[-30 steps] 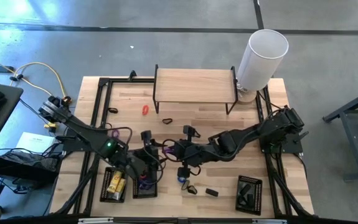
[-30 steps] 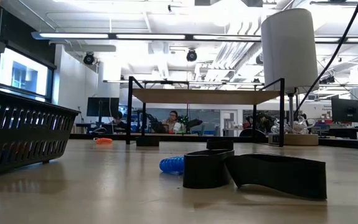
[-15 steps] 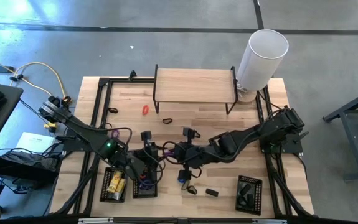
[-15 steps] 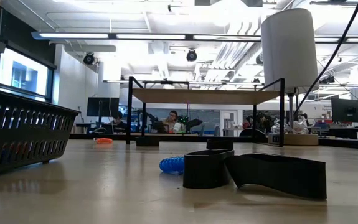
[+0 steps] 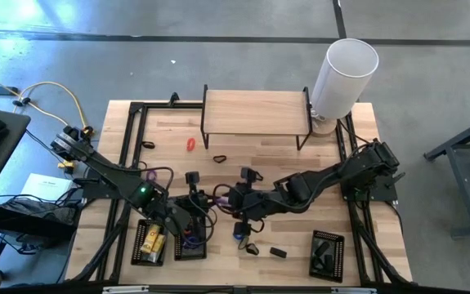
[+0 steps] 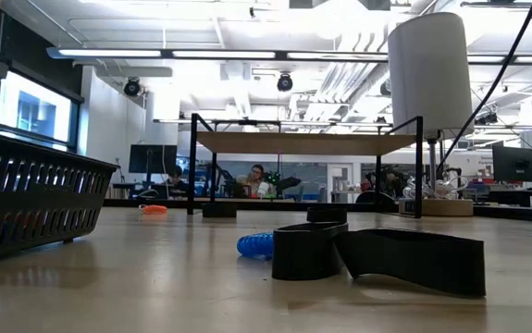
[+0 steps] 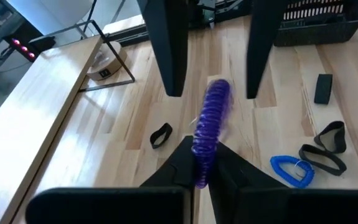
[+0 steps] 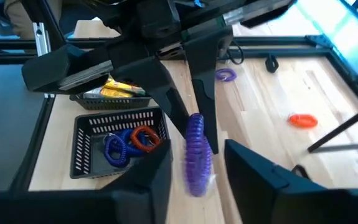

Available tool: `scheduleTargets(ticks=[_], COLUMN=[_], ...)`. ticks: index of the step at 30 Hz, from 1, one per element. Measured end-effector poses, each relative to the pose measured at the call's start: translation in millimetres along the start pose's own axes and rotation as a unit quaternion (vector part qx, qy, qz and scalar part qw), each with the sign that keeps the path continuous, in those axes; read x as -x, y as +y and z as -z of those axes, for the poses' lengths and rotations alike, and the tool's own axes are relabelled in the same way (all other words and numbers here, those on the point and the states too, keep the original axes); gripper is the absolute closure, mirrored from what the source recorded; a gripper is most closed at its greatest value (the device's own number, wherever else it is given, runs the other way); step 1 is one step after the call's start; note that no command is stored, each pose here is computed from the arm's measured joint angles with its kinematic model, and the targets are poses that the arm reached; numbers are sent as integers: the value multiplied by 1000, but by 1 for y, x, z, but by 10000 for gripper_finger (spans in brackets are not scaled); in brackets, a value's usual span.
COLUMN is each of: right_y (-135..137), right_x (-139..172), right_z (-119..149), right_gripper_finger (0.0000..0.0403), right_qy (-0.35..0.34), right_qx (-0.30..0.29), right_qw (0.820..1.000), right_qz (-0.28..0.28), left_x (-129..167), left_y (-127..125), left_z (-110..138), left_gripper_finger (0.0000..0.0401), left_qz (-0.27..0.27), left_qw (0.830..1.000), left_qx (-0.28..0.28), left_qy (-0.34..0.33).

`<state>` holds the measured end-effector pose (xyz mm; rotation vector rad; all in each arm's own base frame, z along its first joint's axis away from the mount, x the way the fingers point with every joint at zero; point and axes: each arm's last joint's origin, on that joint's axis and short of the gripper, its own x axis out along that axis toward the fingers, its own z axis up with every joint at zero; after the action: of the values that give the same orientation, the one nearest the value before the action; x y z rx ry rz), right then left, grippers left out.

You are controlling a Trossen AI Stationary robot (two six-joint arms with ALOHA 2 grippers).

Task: Pick & Place Office Desk Supplies
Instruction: Put the violet spring key chain into the middle black basket

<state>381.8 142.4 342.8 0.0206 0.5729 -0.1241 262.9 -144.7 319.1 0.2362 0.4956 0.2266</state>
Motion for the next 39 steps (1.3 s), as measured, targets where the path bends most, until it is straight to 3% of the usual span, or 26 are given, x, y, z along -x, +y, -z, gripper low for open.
scheduleTargets(ticks=[7,12,17,24,28,33,39], right_y=[4,4,3,-2,-9,-16,-20], right_x=[2,6,8,5,2,-1,-4], right_z=[6,10,10,9,7,4,1], right_gripper_finger=[185,155,152,152,152,152,151], right_qy=[27,44,48,47,46,44,35], right_qx=[-43,-65,-69,-57,-62,-69,-75], right_qw=[999,997,996,997,997,996,996], right_qz=[-4,1,3,7,15,22,21], left_x=[3,17,41,68,67,58,47], left_y=[-2,2,11,-2,-13,-26,-38], left_z=[2,10,22,38,46,50,50], left_gripper_finger=[388,388,388,389,389,388,387], left_qz=[7,37,104,121,119,139,164], left_qw=[1000,998,975,938,906,887,894], left_qx=[2,36,143,245,296,300,274], left_qy=[5,46,133,215,276,322,313])
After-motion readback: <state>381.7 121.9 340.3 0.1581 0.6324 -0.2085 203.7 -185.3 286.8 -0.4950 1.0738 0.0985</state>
